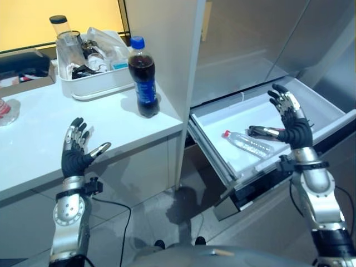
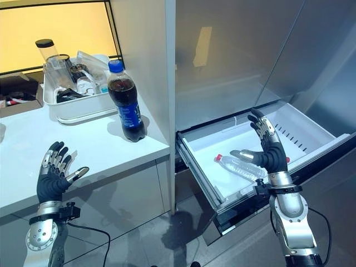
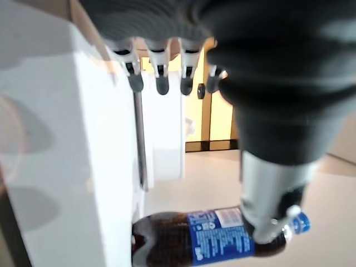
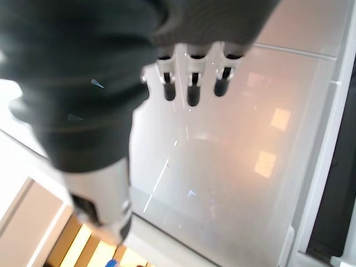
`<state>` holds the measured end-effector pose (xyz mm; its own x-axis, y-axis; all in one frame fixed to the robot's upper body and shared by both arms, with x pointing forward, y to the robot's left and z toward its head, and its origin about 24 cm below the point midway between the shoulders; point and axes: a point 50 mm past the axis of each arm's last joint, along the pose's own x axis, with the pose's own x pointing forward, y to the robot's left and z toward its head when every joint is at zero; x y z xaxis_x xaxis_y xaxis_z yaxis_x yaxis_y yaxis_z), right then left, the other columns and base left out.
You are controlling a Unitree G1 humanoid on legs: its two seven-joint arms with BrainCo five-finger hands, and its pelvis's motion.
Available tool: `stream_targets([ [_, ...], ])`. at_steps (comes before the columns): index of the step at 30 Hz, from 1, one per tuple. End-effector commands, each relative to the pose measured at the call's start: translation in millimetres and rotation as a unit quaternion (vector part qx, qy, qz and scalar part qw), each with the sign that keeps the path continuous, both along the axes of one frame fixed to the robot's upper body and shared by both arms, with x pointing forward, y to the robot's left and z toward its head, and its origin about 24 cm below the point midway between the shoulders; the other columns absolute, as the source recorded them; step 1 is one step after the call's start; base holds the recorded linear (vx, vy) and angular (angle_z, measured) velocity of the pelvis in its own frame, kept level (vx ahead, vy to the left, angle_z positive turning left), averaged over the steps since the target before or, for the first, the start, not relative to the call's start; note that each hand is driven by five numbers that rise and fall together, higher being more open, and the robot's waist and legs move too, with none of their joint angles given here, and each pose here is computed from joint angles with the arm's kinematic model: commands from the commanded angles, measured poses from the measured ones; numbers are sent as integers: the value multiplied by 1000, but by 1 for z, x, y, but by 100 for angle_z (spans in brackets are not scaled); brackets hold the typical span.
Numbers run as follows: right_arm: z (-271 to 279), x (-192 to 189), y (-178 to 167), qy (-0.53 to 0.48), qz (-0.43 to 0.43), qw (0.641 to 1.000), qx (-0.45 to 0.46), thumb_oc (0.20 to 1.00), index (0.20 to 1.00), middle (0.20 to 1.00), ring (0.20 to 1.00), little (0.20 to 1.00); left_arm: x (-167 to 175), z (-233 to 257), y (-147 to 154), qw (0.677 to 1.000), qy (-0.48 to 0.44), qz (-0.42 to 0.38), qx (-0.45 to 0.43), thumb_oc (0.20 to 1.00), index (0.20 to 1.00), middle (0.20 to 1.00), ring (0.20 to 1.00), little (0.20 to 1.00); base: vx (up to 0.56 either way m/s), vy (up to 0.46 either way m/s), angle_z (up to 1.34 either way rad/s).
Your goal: Take the drinks into the refrigerator
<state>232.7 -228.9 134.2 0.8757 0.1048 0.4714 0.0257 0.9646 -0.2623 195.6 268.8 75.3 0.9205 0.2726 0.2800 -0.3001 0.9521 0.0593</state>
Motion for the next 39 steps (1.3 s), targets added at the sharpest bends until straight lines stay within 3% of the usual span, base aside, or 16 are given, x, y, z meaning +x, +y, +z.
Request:
stream_targets([
  [1, 23, 4, 11, -68, 21, 997, 20, 1000, 1000, 1000, 1000, 1000, 9, 20, 2, 998, -53, -6, 39, 1000, 1000, 1000, 1000, 1000, 0, 0, 0],
  [39, 21, 5, 13, -67, 26, 997, 32, 1000, 1000, 1000, 1000, 1000, 24, 20, 10, 998, -49, 19, 45, 1000, 1000, 1000, 1000, 1000, 0, 0, 0],
])
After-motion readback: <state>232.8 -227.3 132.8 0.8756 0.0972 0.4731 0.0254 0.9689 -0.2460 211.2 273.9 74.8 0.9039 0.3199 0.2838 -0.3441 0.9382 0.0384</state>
